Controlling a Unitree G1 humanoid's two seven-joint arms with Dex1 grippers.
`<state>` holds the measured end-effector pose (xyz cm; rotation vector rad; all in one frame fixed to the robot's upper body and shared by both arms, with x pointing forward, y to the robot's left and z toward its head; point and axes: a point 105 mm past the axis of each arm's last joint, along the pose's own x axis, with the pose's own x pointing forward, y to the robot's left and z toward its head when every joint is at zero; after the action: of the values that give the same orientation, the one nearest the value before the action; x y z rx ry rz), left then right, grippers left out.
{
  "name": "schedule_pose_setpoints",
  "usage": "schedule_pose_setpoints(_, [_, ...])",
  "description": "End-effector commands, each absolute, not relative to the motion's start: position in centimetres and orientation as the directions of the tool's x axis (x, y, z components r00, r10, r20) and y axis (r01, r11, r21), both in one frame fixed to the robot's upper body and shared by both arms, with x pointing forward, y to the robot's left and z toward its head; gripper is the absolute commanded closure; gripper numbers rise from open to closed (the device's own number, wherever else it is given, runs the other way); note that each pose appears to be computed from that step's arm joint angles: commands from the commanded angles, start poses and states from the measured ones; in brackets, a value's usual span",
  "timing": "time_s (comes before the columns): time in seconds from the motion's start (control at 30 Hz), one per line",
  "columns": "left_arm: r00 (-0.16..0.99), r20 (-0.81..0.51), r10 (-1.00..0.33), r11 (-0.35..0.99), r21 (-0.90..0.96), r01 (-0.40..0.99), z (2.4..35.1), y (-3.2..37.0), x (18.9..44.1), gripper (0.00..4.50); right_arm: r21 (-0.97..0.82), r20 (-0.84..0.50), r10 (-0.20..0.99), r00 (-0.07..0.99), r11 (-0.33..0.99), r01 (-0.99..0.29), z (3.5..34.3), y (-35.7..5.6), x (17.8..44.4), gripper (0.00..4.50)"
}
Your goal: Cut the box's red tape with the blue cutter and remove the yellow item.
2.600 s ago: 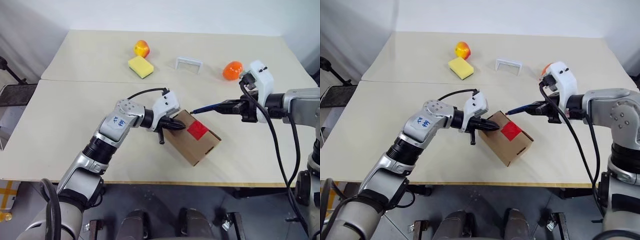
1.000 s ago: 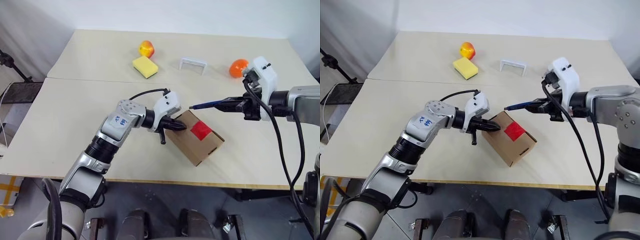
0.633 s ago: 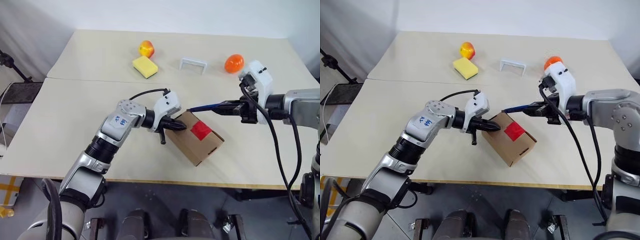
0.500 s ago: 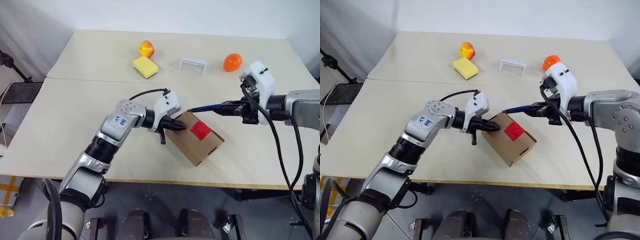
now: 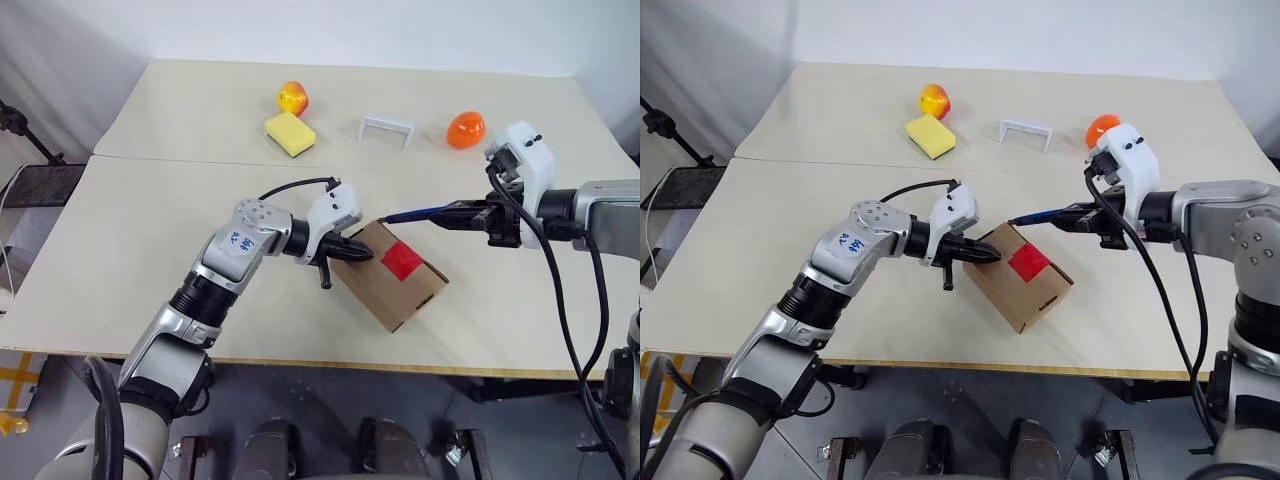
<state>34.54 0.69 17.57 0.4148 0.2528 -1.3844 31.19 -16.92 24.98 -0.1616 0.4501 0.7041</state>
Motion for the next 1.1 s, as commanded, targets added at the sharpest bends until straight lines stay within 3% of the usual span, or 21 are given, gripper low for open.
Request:
schedule_pose_setpoints(0.03, [0.167,-0.443,-0.881,0.124,0.124,0.984,16.7,0.8,34.3,4.5,-0.027,-0.455,0.554,0.697,0.774,-0.633,25.0,-17.7,31.0,4.35])
schedule_pose_setpoints(1.1, [0.161,-0.448,-0.879,0.123,0.112,0.986,16.1,1.0,33.7,4.5,-0.041,-0.556,0.498,0.666,0.783,-0.62,22.8,-19.4,29.2,4.35])
